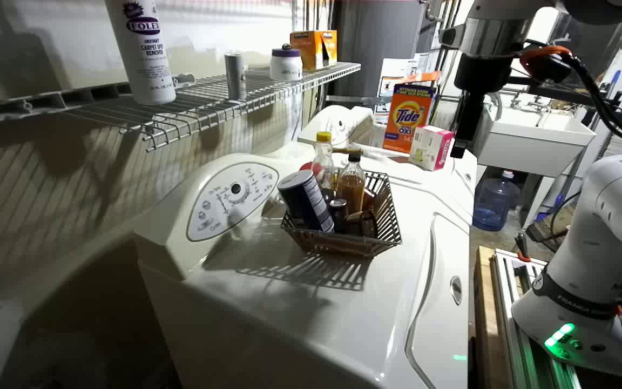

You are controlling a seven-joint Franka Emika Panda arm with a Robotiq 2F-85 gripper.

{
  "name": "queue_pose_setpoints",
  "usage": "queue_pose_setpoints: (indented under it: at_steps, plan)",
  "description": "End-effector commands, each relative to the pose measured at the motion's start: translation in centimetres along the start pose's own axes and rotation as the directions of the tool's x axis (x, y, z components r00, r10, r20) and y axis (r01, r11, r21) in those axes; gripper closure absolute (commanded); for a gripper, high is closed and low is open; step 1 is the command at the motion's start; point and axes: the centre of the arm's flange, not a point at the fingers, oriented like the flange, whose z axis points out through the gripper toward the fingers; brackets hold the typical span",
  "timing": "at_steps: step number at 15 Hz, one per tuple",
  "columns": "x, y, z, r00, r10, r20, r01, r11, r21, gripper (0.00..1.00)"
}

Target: Move the black tin from the basket to the first shelf

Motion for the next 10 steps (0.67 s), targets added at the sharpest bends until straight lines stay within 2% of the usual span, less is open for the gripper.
queue_pose_setpoints:
  at_steps: [1,6,10]
  plan:
    - [0.0,0.0,0.0,1.000,0.000,0.000,0.000,1.000,0.000,0.00]
    - [0.0,0.0,0.0,1.000,0.000,0.000,0.000,1.000,0.000,0.00]
    - [3.5,-2.5,0.1,1.000,0.017,-0.010,-0.017,0.999,0.037,0.00]
